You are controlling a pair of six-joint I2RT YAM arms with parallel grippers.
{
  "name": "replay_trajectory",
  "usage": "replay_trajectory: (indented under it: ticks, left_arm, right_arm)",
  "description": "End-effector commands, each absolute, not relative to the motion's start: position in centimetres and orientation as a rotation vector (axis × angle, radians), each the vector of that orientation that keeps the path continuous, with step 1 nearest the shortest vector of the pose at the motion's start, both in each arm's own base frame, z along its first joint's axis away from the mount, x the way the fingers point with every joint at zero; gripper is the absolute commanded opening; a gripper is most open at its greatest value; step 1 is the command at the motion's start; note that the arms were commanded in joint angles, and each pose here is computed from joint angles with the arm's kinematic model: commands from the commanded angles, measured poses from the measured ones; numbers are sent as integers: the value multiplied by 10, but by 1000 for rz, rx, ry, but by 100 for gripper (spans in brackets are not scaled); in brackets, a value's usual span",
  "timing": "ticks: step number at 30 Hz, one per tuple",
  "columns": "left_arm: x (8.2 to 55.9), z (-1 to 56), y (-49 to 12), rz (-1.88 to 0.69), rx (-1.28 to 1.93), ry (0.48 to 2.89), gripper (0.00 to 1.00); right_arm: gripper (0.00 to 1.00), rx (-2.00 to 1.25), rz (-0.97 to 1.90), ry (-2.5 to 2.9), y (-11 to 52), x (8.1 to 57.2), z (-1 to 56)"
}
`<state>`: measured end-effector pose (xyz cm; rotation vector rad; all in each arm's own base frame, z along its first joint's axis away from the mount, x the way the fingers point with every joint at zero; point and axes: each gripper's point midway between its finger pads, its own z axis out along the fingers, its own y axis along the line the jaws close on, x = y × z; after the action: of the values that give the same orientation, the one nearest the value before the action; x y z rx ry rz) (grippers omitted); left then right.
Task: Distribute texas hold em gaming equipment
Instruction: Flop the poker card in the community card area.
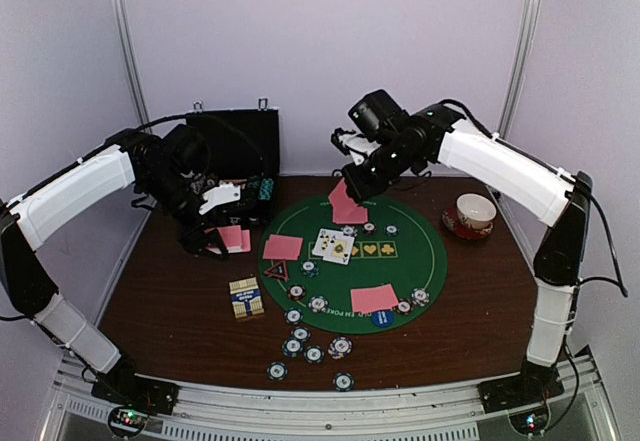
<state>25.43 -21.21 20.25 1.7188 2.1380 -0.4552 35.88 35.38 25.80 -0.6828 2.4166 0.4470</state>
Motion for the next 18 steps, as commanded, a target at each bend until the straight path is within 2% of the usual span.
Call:
replay_trajectory:
  ticks: [1, 4, 6, 18]
  left_arm:
    - [257, 217, -214, -447, 1697, 2087, 0]
    - [257, 217, -213, -441, 1697, 2087, 0]
    - [257, 217, -213, -439, 1697, 2088, 0]
    - [255, 219, -211, -432, 1702, 2085, 0]
  right_arm:
    - [0, -992, -605, 2156, 298, 386, 228]
    - [0, -1032, -963, 1934, 303, 399, 224]
    - [0, -1052, -1082, 1843, 311, 405, 215]
    - [0, -1270, -1073, 1824, 347, 397, 109]
